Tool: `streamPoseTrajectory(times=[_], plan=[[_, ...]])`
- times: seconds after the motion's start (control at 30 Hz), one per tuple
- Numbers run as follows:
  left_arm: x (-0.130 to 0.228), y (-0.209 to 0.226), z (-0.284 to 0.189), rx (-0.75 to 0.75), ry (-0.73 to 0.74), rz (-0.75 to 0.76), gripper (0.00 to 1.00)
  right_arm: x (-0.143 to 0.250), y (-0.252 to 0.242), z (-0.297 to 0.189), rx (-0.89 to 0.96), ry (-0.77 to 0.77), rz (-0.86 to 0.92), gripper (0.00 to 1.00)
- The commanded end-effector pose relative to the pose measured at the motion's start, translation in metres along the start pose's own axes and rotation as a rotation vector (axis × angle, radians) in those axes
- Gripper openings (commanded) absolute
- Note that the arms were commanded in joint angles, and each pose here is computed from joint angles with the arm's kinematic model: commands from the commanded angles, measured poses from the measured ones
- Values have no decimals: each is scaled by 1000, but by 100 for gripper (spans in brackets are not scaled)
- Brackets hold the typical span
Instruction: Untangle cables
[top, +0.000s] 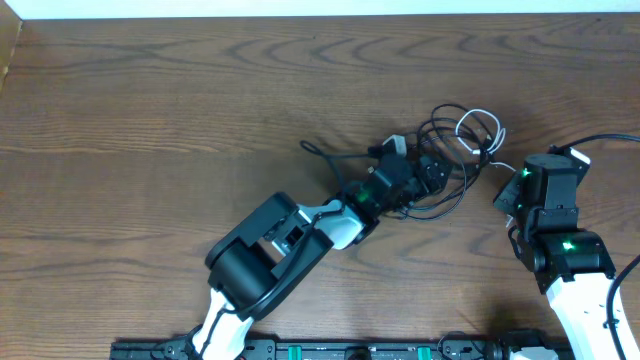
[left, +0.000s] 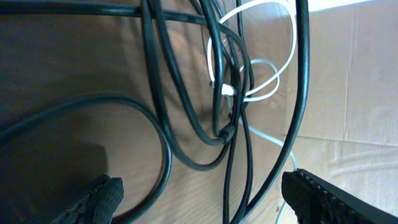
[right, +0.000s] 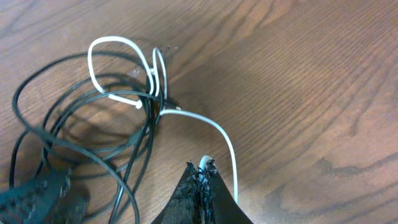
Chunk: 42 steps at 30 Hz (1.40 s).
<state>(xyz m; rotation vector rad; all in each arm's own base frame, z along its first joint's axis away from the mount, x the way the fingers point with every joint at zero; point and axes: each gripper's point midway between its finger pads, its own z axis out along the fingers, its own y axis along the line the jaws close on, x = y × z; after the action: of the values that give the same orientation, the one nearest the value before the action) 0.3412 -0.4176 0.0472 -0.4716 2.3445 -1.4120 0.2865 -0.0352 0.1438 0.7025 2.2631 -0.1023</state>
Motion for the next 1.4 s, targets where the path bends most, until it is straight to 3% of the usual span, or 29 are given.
streamPoseTrajectory(times=[0.0, 0.07, 0.23, 0.33, 0.53, 0.8, 1.13, 1.37], plan=[[-8, -17, 11, 40, -20, -3, 88, -1, -3, -3, 9, 1, 18, 1], [-10, -19, 16, 44, -25, -3, 83, 1, -5, -3, 15, 11, 14, 1], [-10, -6, 22, 14, -30, -7, 48, 2, -5, -3, 16, 13, 14, 1], [-11, 7, 21, -38, -41, -4, 8, 3, -6, -3, 18, 16, 12, 1], [-22, 33, 17, -131, -27, 25, 7, 6, -7, -3, 26, 29, 7, 1], [-43, 87, -1, -321, -15, -59, 7, 7, -8, -3, 27, 32, 6, 1], [-78, 162, -56, -616, 4, -106, 8, 9, -2, -3, -4, 47, 8, 1], [-121, 165, -111, -692, -23, -111, 7, 10, 4, -3, -40, 58, 12, 1]])
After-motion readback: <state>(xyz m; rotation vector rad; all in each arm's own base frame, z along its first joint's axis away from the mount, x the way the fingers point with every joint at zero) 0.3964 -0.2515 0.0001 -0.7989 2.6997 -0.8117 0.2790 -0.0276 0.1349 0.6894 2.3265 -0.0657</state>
